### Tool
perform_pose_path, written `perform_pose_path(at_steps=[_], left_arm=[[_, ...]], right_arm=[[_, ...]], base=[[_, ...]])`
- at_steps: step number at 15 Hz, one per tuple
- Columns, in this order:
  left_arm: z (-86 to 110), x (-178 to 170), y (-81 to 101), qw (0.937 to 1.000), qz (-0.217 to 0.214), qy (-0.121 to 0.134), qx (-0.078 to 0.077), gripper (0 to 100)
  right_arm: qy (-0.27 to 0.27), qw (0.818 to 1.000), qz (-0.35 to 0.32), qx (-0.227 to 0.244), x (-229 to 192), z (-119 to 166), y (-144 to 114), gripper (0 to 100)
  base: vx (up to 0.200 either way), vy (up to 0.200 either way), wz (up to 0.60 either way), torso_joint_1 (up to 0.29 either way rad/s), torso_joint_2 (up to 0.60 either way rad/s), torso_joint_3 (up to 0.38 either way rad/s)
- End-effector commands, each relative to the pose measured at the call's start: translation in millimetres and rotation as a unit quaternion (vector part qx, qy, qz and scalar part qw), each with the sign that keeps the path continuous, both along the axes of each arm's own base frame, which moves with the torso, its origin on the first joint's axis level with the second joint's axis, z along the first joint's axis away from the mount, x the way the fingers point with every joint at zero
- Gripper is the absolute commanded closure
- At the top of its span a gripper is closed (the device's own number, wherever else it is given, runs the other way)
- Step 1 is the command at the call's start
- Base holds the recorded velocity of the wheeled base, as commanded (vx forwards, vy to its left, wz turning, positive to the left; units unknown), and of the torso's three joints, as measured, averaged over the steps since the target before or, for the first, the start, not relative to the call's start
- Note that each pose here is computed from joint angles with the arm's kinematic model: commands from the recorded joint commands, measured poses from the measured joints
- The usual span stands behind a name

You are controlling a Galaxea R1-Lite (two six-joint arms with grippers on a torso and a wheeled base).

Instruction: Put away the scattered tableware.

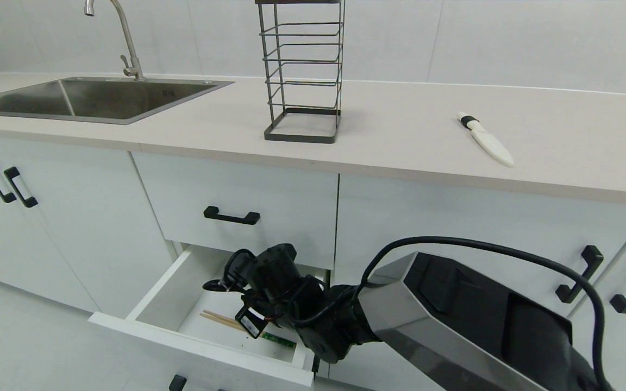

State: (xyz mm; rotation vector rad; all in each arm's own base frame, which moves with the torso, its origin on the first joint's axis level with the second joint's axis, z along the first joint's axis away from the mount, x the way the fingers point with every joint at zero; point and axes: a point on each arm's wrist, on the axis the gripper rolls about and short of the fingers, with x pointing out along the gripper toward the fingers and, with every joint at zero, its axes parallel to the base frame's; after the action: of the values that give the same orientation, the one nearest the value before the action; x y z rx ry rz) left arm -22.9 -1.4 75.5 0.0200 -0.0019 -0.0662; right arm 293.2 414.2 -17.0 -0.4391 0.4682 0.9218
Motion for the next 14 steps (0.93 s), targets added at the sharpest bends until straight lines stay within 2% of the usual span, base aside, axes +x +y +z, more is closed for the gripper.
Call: perform_pose_path(at_steps=[1,10,13,14], left_arm=[[0.0,0.1,0.0,1.0,0.001,0.001,0.0,0],[0.0,0.1,0.0,1.0,0.0,0.001,0.0,0],[0.0,0.1,0.0,1.0,0.0,0.001,0.0,0],[0.0,0.1,0.0,1.0,0.001,0.001,0.0,0]], right_arm=[[0.006,1.0,0.001,-0.006,0.9,-15.5,2.7,100],[0.023,1.0,0.013,-0.013,-1.8,-39.0,8.0,100],[0.02,1.0,0.018,-0.012,-4.5,-37.6,11.1,100],[0.02,1.0,0.018,-0.013,-4.4,-37.5,11.1,0]], base=[[0.0,0.0,0.0,0.0,0.0,0.0],[0.0,0.0,0.0,0.0,0.0,0.0],[0.0,0.0,0.0,0.0,0.0,0.0],[0.0,0.0,0.0,0.0,0.0,0.0]])
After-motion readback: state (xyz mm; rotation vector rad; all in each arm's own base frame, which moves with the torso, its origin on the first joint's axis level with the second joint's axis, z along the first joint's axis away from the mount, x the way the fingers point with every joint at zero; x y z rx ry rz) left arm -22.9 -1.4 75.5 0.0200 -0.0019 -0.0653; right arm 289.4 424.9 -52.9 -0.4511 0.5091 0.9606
